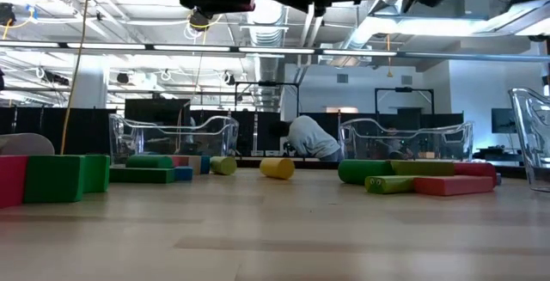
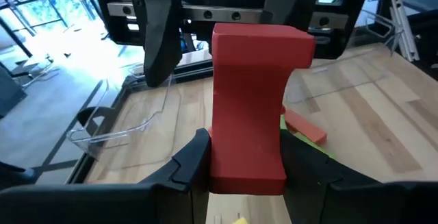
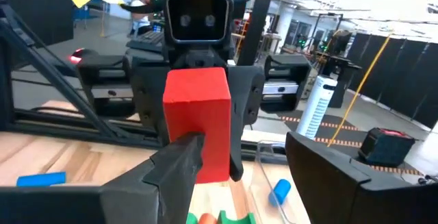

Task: Sort blocks by size
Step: Put the red arch block into the top right transparent bin

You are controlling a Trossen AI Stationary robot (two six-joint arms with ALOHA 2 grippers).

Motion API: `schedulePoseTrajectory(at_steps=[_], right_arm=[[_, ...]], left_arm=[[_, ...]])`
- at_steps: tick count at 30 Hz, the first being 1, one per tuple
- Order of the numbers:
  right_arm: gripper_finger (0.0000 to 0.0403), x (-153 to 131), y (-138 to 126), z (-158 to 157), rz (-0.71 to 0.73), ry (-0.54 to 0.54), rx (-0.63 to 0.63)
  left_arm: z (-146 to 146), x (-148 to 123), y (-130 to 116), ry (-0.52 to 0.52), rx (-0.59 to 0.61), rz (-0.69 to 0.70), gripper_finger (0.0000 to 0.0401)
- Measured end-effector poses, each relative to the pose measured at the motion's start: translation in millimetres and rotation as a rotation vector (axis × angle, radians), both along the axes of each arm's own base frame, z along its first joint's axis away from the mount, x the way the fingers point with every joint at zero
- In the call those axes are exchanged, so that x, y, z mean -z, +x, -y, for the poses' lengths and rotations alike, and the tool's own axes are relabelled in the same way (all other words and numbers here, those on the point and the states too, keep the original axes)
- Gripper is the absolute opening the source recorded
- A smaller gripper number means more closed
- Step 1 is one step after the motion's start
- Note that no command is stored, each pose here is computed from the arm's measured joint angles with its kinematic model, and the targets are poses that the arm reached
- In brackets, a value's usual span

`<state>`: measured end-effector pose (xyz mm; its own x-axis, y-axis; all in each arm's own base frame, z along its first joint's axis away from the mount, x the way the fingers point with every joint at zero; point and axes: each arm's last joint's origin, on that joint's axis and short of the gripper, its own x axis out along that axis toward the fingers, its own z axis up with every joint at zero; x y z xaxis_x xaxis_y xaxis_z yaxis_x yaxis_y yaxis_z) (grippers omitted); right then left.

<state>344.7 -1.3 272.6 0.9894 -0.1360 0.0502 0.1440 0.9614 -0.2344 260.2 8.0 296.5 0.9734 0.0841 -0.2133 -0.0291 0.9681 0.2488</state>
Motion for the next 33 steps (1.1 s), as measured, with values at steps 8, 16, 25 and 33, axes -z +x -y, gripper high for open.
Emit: schedulePoseTrajectory(at_steps=[8, 16, 25, 33], right_arm=[[0.0249, 6, 0, -13, -0.075, -0.002, -0.050], [0.0249, 1, 0, -15, -0.014, -0.001, -0.056], [0.0249, -6, 0, -15, 0.049, -0.016, -0.056], [0.0249, -14, 4, -16, 0.030, -0.021, -0.083]], left_arm=[[0, -1, 1, 0.003, 0.000, 0.015, 0.0128], [0, -1, 0, 0.002, -0.004, 0.015, 0.0128], [1, 0, 1, -0.010, 0.025, 0.006, 0.0128], [1, 3, 6, -0.017, 0.030, 0.013, 0.0127]])
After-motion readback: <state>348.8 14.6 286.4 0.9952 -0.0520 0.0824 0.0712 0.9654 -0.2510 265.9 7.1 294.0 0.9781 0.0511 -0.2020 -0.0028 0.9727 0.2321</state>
